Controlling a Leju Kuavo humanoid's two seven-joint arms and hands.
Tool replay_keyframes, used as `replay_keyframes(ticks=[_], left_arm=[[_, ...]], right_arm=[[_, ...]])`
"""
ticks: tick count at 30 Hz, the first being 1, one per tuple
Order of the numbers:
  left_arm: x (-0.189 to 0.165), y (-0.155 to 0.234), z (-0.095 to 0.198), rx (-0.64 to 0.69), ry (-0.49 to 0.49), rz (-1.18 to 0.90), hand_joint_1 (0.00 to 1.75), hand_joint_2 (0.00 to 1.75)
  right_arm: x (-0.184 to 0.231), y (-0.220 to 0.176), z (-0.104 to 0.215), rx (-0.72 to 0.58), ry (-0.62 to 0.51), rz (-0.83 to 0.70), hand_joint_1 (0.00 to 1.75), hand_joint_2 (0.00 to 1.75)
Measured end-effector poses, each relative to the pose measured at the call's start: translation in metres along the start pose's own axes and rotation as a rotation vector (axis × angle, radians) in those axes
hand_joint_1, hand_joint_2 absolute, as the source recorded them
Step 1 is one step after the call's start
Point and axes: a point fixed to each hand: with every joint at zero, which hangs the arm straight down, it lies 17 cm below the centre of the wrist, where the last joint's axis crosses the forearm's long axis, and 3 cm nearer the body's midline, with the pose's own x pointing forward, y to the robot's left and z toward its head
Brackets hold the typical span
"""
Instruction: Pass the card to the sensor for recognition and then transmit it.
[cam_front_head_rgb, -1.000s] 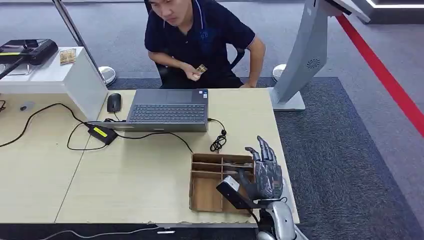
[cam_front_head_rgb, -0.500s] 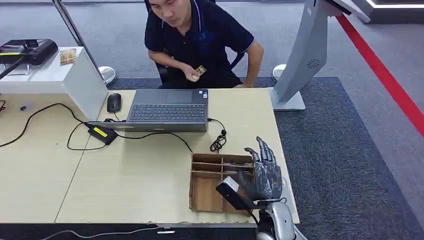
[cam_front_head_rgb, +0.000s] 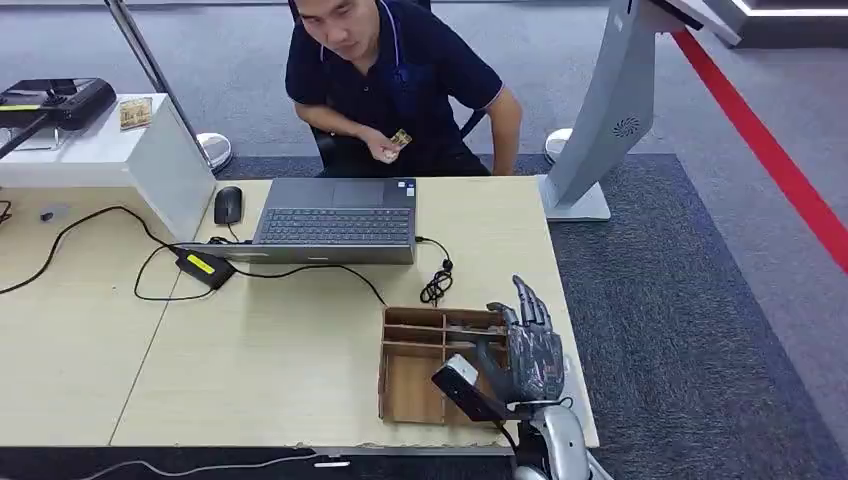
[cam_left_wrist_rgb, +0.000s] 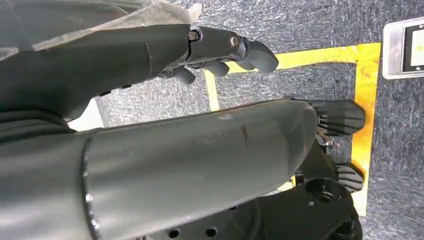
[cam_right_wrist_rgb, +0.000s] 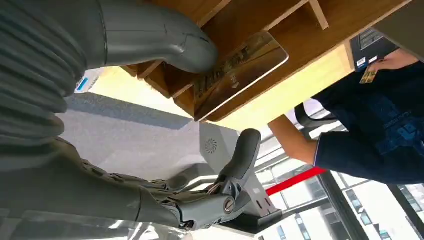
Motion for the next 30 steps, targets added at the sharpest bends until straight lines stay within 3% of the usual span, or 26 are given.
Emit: replay_keyframes(ticks=[5,7,10,18,30], left_arm=[[0.0,0.0,0.0,0.0,0.0,0.0,0.0,0.0],[0.0,0.0,0.0,0.0,0.0,0.0,0.0,0.0],[0.0,0.0,0.0,0.0,0.0,0.0,0.0,0.0],[0.0,0.0,0.0,0.0,0.0,0.0,0.0,0.0],[0.0002,0.0,0.0,0.0,0.0,-0.001,0.0,0.0]], right_arm=[[-0.0002,0.0002,0.0002,0.001,0.001,-0.001,0.8,1.75],[-0.0001,0.0003,0.0003,0.001,0.001,-0.001,0.99,1.75],[-0.0001,0.0003,0.0004,0.001,0.001,-0.001,1.03,1.75],[-0.0004,0.0009,0.0008,0.002,0.002,0.0,0.93,1.75],[0.001,0.0039,0.002,0.009,0.0,-0.003,0.96,1.75]])
